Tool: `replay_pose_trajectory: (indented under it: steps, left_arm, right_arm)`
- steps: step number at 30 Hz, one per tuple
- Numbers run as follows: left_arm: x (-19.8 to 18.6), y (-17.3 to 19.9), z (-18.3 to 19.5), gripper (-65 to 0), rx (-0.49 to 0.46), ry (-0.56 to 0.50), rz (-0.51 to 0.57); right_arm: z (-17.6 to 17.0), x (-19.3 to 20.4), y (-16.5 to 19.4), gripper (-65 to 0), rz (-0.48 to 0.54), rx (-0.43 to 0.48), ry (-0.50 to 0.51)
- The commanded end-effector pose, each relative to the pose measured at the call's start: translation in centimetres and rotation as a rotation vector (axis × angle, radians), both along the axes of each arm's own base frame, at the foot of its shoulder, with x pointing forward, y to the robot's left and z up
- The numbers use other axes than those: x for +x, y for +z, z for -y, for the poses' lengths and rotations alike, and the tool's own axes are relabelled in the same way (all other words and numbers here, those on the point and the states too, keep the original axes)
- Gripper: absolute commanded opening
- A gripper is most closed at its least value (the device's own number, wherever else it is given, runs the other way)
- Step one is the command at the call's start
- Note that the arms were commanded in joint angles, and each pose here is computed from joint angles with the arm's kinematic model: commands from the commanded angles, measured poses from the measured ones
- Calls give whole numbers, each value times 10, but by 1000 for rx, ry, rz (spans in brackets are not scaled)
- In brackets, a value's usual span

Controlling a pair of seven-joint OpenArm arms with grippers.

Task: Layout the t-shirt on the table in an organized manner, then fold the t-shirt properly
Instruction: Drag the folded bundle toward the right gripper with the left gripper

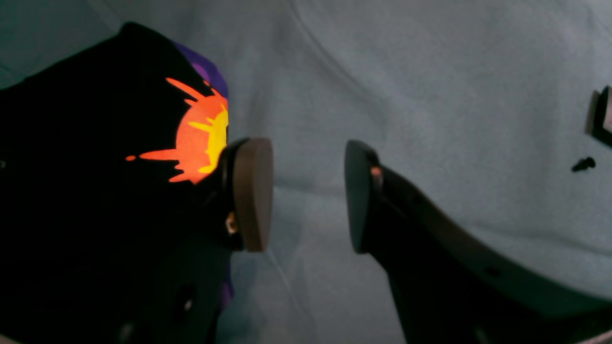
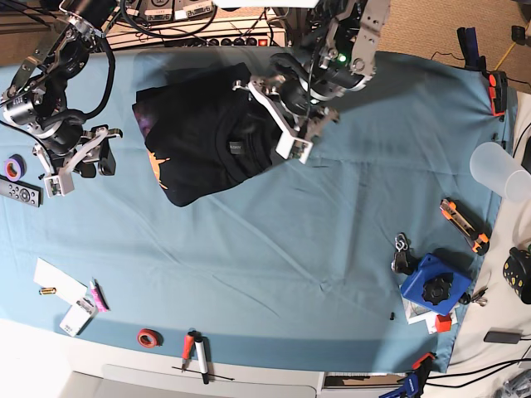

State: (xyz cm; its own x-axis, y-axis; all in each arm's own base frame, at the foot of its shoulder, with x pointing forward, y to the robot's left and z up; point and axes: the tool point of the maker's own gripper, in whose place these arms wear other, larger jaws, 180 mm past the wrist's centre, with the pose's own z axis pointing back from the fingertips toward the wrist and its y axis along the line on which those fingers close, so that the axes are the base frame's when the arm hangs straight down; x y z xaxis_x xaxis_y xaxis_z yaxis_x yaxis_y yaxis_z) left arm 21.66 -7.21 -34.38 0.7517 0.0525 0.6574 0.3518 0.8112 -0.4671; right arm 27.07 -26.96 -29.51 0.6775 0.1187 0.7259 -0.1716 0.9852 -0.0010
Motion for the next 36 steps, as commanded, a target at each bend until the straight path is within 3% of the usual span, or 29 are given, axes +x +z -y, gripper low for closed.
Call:
replay_pose_trajectory:
  steps: [1, 7, 14, 17, 22, 28, 31, 36]
  left_arm:
    - [3, 8, 11, -280, -54, 2, 9]
    - [3, -25, 22, -280, -35, -16, -77]
    - [-10, -35, 56, -294, -172, -80, -202]
    - [-6, -37, 59, -383, -184, -85, -215]
    - [-1, -30, 63, -640, -227, -84, -216]
    - [-4, -25, 68, -650, -225, -162, -181]
    - [-10, -23, 71, -650, -225, -212, -174]
    - [6, -22, 48, -650, -250, -131, -186]
  right_arm:
    - [1, 8, 15, -401, 60, -10, 12]
    - [1, 8, 15, -401, 60, -10, 12]
    - [1, 8, 16, -401, 61, -10, 12]
    - [1, 8, 16, -401, 61, -10, 12]
    - [1, 8, 16, -401, 63, -10, 11]
    - [2, 10, 19, -401, 82, -13, 7]
    - [16, 13, 20, -401, 95, -81, -31]
    - [54, 11, 31, -401, 129, -148, -191]
